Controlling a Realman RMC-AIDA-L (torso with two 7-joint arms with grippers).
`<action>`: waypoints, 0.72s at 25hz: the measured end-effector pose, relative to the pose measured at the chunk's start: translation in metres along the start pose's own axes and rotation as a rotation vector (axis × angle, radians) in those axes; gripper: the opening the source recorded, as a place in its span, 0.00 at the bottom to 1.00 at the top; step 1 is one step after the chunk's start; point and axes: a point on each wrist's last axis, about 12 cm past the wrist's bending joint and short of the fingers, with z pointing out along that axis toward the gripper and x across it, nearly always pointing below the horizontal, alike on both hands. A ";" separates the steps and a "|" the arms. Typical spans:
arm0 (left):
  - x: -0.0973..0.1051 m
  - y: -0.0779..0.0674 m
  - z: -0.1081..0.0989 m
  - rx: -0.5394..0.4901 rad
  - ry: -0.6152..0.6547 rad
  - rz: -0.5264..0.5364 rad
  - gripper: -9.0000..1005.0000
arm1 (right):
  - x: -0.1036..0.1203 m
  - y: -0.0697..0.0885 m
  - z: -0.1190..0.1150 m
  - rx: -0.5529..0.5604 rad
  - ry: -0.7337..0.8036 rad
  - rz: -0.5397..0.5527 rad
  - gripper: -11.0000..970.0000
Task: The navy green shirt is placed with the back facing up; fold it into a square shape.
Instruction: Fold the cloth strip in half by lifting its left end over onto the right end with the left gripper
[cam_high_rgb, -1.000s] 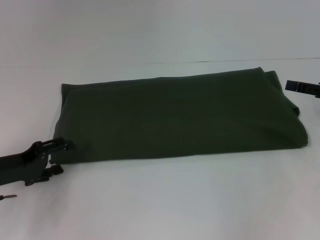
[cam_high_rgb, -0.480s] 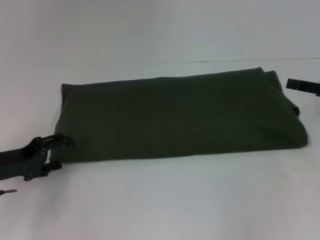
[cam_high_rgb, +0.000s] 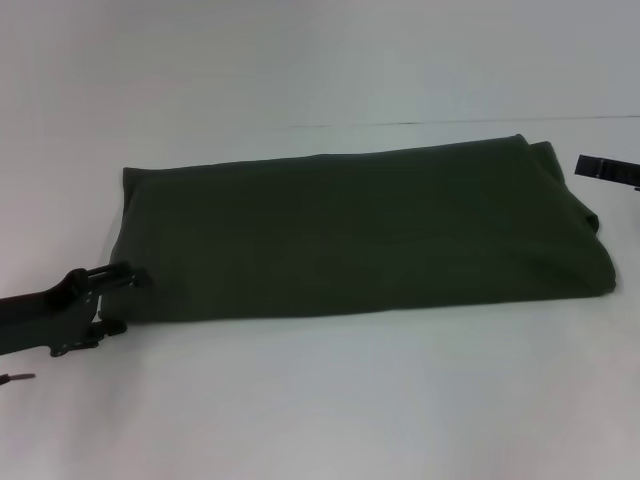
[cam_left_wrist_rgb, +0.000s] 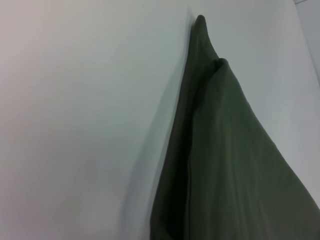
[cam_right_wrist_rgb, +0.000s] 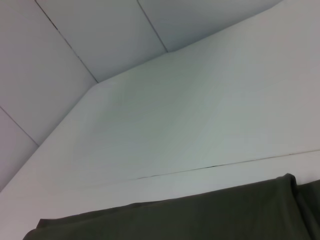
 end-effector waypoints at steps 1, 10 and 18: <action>0.000 0.000 0.000 0.000 0.001 0.000 0.86 | 0.000 0.000 0.000 0.001 -0.001 0.000 0.71; 0.001 -0.001 -0.001 0.023 0.004 0.002 0.86 | -0.001 0.001 0.001 -0.001 -0.003 -0.003 0.71; 0.004 0.002 0.003 0.015 0.009 -0.007 0.86 | -0.002 0.001 0.001 -0.001 -0.005 -0.004 0.71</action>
